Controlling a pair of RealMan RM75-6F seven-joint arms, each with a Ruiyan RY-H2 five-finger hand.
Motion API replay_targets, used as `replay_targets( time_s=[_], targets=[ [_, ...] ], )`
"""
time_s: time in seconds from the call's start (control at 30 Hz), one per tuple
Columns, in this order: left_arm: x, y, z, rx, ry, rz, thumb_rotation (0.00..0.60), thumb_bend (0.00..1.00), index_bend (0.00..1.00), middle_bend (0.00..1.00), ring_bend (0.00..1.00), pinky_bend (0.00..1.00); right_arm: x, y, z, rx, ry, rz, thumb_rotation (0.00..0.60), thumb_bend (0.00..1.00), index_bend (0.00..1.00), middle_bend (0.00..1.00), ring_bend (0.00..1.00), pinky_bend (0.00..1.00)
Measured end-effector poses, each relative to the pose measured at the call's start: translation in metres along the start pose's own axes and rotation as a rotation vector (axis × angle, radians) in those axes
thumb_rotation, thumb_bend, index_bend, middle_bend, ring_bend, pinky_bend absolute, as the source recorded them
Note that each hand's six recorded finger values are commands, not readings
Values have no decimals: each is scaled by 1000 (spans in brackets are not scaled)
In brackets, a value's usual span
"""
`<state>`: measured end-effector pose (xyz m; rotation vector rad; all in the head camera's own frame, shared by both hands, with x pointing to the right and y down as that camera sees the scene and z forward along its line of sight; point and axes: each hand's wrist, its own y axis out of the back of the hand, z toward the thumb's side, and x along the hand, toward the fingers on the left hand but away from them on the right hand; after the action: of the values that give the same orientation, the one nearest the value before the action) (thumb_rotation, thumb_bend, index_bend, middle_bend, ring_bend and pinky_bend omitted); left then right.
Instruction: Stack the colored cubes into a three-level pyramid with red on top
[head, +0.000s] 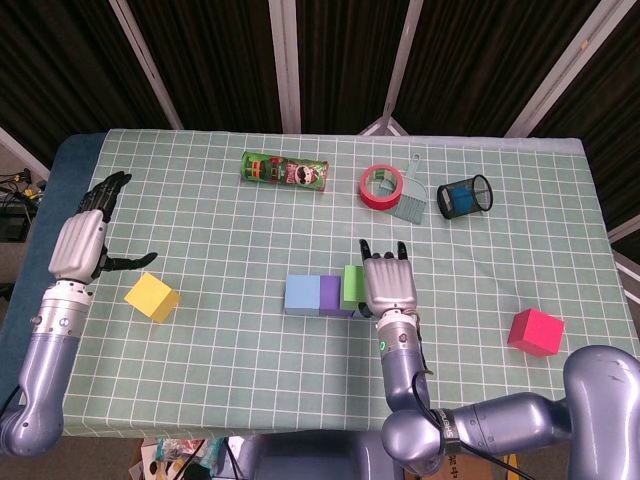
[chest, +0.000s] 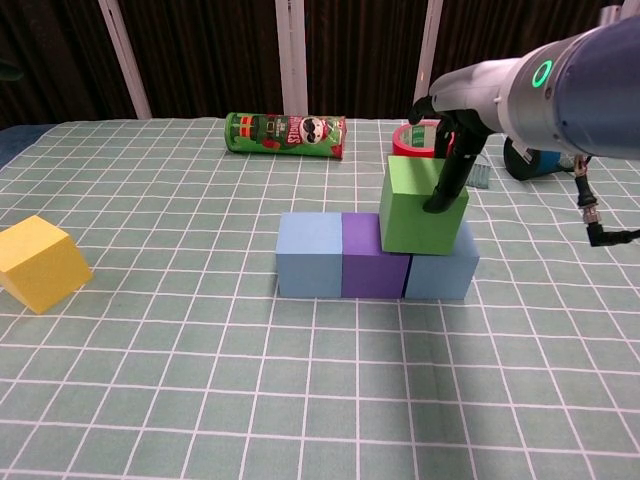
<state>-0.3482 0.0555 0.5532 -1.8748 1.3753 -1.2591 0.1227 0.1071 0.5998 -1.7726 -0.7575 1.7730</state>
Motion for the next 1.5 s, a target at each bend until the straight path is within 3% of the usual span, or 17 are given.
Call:
replay_targets(
  time_s=[1.5],
  targets=[
    [0,-1,-1,5,7,-5,600,102,0,21,0,0,0,-3,0,10,1,-4,600,270,0,442,256,0]
  ],
)
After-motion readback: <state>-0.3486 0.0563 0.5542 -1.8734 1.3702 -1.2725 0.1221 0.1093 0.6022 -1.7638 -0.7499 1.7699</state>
